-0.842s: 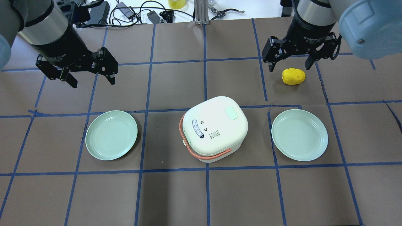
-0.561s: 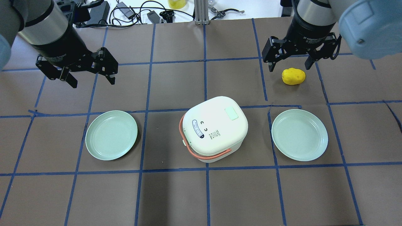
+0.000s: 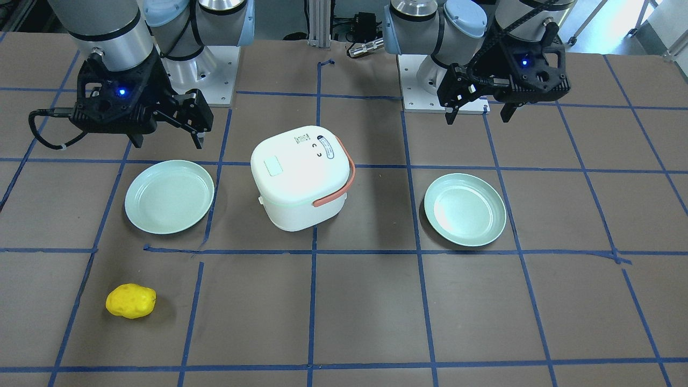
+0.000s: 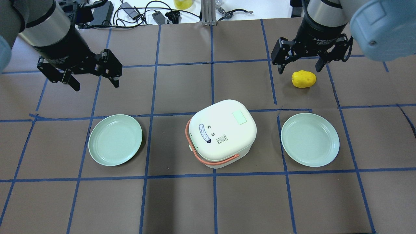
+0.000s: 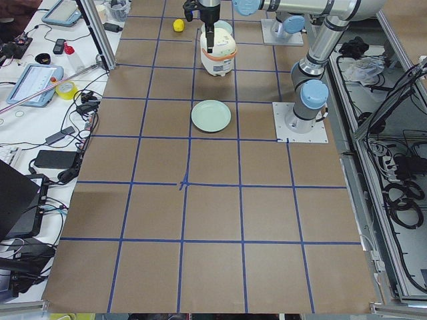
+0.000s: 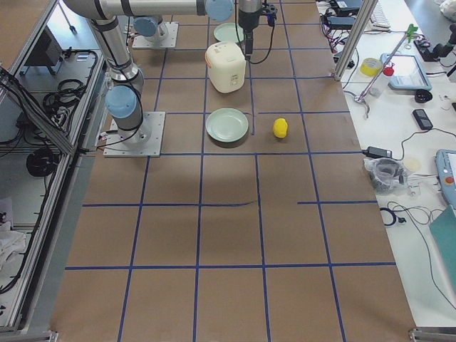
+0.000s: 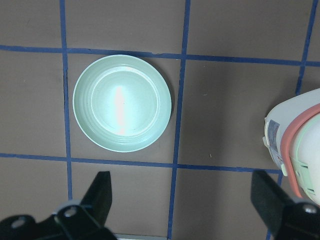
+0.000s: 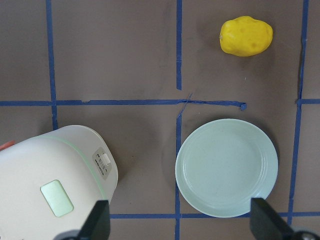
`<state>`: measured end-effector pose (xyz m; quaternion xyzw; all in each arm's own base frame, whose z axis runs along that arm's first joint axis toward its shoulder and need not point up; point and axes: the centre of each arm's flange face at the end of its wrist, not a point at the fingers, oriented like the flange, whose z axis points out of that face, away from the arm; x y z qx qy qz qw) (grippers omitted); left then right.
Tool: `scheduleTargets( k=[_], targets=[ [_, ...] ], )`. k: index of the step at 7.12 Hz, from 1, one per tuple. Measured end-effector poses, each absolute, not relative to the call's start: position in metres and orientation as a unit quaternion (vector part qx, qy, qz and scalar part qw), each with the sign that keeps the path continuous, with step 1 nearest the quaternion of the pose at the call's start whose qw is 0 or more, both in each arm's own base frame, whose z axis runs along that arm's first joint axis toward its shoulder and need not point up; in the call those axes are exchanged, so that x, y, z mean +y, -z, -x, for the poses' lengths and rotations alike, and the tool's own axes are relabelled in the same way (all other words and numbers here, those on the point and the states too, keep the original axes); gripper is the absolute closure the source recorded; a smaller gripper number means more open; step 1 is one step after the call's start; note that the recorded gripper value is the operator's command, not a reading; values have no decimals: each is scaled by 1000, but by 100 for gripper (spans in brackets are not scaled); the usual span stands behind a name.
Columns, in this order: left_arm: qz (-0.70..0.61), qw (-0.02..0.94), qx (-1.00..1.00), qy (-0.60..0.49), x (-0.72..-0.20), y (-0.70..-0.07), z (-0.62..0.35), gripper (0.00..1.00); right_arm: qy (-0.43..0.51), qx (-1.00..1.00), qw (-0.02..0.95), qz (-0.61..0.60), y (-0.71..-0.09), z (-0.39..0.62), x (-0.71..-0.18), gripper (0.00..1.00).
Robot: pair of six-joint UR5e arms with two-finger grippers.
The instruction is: Press rice cooker button
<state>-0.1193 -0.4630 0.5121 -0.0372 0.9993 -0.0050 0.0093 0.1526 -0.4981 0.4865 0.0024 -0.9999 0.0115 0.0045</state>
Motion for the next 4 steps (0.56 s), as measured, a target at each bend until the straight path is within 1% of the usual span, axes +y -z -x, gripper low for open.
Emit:
scheduleTargets(
  k=[4],
  targets=[
    [37, 9, 999, 5, -463, -512, 119, 0, -10, -1000, 6, -3, -487, -153, -496, 0]
  ],
)
